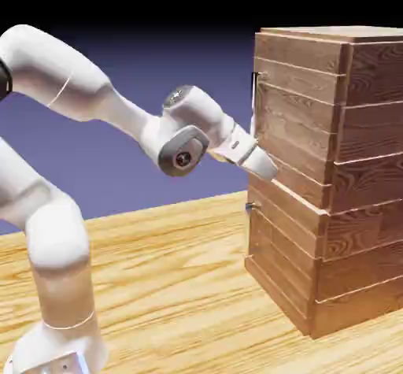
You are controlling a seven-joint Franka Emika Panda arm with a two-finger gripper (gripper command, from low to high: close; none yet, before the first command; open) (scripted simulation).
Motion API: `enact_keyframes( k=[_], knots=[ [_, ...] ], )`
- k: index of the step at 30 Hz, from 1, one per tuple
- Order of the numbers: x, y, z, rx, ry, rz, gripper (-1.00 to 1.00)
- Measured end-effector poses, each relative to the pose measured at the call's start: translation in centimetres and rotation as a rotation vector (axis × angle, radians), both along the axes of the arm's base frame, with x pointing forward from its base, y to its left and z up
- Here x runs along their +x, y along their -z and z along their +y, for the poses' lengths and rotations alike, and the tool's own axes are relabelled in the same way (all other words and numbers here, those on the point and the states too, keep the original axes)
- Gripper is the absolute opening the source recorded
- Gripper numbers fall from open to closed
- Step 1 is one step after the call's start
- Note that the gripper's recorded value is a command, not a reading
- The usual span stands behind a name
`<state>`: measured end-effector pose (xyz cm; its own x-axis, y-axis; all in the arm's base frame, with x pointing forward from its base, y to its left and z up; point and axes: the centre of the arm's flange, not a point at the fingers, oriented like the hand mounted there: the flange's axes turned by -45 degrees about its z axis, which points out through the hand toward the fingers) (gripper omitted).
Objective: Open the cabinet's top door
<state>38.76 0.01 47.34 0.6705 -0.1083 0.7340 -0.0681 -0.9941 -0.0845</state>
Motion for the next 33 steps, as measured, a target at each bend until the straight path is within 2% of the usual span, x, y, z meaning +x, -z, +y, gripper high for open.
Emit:
enact_keyframes(
  k=[17,33],
  knots=[
    [-2.8,-7.3,-0.9,0.785,0.582,-0.207,0.00],
    [-5.6,-9.8,1.8,1.589,0.926,-0.325,0.00]
  ],
)
